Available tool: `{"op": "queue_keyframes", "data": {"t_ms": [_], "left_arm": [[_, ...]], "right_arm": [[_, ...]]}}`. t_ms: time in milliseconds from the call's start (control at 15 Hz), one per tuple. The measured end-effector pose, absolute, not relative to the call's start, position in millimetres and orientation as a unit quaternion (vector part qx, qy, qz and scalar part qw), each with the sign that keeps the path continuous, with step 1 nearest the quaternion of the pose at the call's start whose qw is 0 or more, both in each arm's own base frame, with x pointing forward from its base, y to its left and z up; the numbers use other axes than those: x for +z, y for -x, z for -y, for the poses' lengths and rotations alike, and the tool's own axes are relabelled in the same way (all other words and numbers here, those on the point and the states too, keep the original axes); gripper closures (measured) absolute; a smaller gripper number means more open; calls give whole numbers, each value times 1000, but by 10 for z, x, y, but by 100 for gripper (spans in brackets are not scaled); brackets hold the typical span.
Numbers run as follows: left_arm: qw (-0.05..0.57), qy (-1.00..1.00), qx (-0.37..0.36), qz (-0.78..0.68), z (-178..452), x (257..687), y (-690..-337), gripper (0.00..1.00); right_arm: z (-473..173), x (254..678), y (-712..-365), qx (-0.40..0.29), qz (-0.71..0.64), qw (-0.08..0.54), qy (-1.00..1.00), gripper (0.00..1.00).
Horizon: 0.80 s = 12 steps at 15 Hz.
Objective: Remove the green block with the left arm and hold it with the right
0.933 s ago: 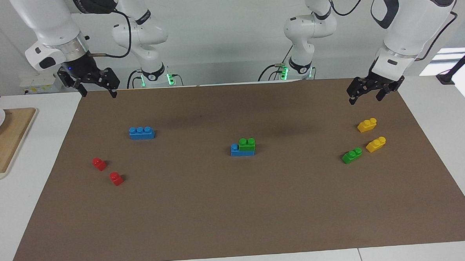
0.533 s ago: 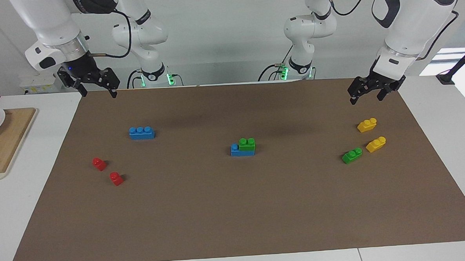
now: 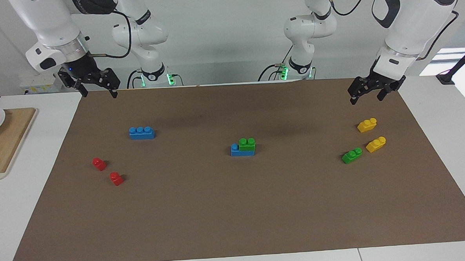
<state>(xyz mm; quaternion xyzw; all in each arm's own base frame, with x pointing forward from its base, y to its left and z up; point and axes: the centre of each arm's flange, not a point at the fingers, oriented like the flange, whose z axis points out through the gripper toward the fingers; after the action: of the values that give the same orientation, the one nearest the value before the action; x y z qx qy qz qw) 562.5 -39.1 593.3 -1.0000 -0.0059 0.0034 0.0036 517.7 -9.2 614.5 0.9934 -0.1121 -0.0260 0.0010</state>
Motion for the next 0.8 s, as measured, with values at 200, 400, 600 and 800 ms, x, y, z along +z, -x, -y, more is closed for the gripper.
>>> {"op": "queue_keyframes", "data": {"t_ms": [200, 400, 600, 800], "left_arm": [[4, 1000, 4, 10, 395, 5934, -5621, 0], [4, 1000, 4, 16, 370, 5933, -5623, 0], [4, 1000, 5, 20, 338, 5926, -5624, 0], [4, 1000, 8, 26, 312, 5900, -5620, 0]], "right_arm": [[-9, 6040, -5152, -38, 232, -10, -972, 0], [-229, 5951, -5136, -52, 355, -24, -933, 0], [-412, 5827, -5162, -67, 479, -55, -873, 0], [-704, 5667, -5193, -80, 557, -85, -822, 0]]}}
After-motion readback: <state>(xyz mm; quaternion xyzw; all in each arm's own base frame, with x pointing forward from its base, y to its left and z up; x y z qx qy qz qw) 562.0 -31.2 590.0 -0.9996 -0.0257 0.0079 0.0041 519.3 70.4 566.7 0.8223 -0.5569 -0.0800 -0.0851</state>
